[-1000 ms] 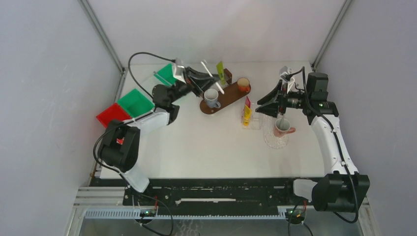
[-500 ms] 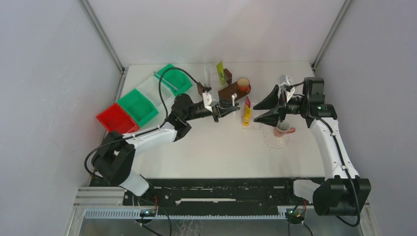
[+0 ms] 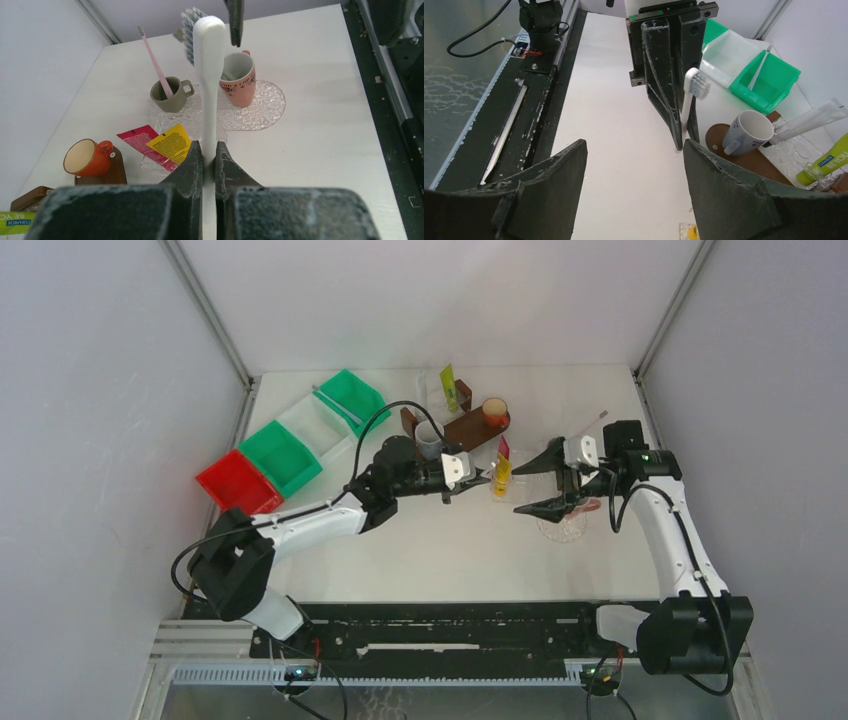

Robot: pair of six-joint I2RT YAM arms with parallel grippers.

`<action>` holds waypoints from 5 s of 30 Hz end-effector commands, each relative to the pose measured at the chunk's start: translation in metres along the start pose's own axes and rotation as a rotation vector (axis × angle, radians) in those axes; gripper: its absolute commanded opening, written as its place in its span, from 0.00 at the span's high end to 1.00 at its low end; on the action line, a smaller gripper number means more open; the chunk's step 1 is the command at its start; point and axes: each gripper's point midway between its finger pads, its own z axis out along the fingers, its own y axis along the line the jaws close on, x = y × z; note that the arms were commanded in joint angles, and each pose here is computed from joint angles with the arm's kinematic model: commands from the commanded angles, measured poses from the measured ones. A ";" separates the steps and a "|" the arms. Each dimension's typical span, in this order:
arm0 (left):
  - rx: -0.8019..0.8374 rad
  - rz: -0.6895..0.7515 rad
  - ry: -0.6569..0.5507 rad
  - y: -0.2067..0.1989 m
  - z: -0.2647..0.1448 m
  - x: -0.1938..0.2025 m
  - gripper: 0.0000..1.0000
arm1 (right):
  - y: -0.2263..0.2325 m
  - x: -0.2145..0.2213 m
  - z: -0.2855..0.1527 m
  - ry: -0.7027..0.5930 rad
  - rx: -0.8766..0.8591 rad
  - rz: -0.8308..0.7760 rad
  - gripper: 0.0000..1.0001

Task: Prepare toiletry sets of a toothbrush and toothpaste on the tray
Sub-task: Pick up the toothbrush from the storage box, then place the toothbrush in the cup.

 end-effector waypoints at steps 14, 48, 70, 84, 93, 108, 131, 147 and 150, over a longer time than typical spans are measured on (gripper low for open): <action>0.100 0.175 -0.046 -0.016 0.015 -0.026 1.00 | -0.005 0.002 0.013 -0.020 -0.055 0.031 0.33; 0.175 0.124 0.011 -0.023 0.023 -0.019 0.99 | -0.010 0.017 0.041 0.085 -0.042 0.082 0.89; -0.149 0.121 -0.145 0.018 -0.032 -0.056 0.17 | -0.030 0.002 0.025 0.064 0.055 0.201 1.00; -0.781 -0.212 -0.229 0.125 -0.126 -0.042 0.10 | -0.086 -0.037 0.014 0.060 0.246 0.251 1.00; -0.930 -0.387 -0.271 0.150 -0.161 -0.018 0.07 | -0.193 -0.062 -0.014 0.070 0.580 0.244 1.00; -0.932 -0.387 -0.302 0.148 -0.166 -0.020 0.07 | -0.328 0.006 -0.044 0.023 1.086 0.482 1.00; -0.924 -0.395 -0.315 0.148 -0.168 -0.020 0.06 | -0.371 0.095 -0.037 0.111 1.126 0.606 1.00; -0.925 -0.394 -0.323 0.147 -0.170 -0.021 0.06 | -0.377 0.134 -0.037 0.170 1.130 0.651 0.85; -0.924 -0.394 -0.326 0.147 -0.170 -0.021 0.06 | -0.377 0.139 -0.036 0.175 1.128 0.661 0.81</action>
